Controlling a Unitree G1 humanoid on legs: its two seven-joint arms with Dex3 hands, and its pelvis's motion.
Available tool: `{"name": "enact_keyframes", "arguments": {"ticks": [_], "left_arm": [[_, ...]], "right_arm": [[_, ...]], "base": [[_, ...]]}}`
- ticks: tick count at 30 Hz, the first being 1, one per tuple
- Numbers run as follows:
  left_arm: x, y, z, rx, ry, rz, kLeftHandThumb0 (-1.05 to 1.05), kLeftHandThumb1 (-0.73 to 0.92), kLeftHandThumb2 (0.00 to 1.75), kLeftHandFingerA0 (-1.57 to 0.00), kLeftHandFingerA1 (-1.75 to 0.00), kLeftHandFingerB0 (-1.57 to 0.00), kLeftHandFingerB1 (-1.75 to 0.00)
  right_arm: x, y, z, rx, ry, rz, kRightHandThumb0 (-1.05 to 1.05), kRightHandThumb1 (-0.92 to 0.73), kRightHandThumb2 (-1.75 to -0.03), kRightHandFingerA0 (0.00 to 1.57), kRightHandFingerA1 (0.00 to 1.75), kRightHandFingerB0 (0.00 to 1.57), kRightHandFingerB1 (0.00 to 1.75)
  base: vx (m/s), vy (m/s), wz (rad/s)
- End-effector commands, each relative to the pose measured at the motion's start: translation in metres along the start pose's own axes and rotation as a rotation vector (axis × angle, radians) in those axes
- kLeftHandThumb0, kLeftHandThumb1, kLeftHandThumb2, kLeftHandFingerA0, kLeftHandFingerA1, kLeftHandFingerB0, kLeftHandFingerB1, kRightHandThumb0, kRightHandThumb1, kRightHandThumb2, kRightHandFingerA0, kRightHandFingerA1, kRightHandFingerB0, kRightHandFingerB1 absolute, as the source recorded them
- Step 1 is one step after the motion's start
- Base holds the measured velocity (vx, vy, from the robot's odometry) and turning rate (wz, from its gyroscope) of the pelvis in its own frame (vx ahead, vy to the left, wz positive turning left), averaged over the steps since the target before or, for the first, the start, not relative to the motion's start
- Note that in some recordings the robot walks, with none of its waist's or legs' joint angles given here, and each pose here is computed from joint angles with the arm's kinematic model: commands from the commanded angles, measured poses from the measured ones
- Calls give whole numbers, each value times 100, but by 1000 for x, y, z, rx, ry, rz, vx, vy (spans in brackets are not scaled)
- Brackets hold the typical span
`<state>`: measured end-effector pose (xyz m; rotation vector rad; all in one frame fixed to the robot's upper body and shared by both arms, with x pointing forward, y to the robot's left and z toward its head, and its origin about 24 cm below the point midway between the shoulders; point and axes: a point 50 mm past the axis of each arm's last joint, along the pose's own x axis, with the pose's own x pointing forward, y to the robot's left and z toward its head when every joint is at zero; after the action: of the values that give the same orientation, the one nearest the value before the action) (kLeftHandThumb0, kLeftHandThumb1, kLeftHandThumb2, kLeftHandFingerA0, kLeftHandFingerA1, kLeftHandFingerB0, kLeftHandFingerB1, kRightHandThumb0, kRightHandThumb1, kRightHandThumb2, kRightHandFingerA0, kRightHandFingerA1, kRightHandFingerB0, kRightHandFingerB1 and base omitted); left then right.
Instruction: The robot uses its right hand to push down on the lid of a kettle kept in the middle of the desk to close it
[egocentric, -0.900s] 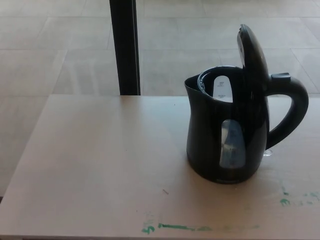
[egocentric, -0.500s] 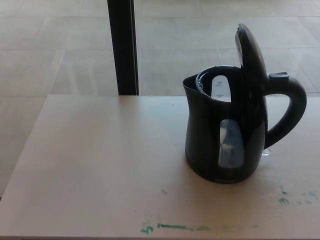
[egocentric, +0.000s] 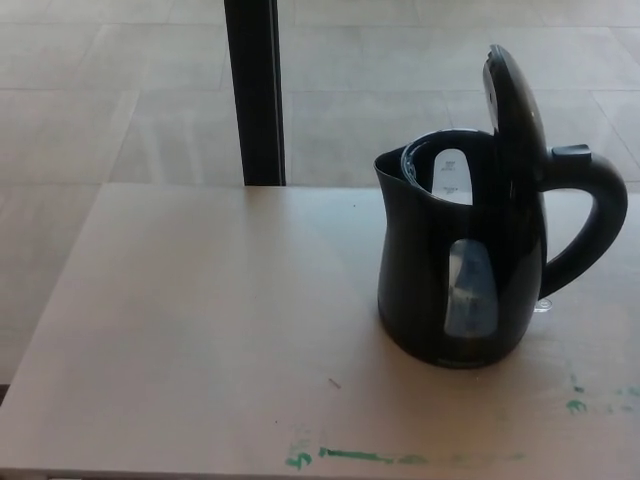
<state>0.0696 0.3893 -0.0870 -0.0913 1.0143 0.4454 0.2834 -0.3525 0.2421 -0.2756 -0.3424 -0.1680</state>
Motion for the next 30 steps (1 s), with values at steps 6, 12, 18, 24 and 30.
{"name": "enact_keyframes", "arguments": {"ticks": [6, 12, 18, 24, 30], "left_arm": [[-6, 14, 7, -40, -9, -11, -78, 56, 92, -49, -61, -35, -48], [-5, 13, 7, -33, -1, -11, -67, 68, 61, -48, -47, -35, -34], [-6, 14, 7, -61, -10, -20, -70, 66, 60, -50, -52, -36, -36], [-5, 13, 7, -69, -2, -11, -68, 52, 91, -46, -62, -29, -49], [-6, 14, 4, -97, 3, -11, -74, 54, 89, -48, -63, -34, -48]], "right_arm": [[67, 61, 63, -338, -58, 311, -85, -63, -108, 2, 46, 2, 28], [82, 90, 65, -446, -39, 389, -91, -66, -110, 11, 51, 0, 34], [91, 119, 58, -523, -14, 459, -40, -35, -101, 0, 51, 0, 50], [85, 151, 40, -681, -11, 593, -90, -64, -106, 13, 52, 0, 35], [74, 177, 18, -766, -17, 681, -90, -65, -107, 13, 53, 0, 37]], "base": [[0, 0, 0], [0, 0, 0], [0, 0, 0], [0, 0, 0], [0, 0, 0]]}}
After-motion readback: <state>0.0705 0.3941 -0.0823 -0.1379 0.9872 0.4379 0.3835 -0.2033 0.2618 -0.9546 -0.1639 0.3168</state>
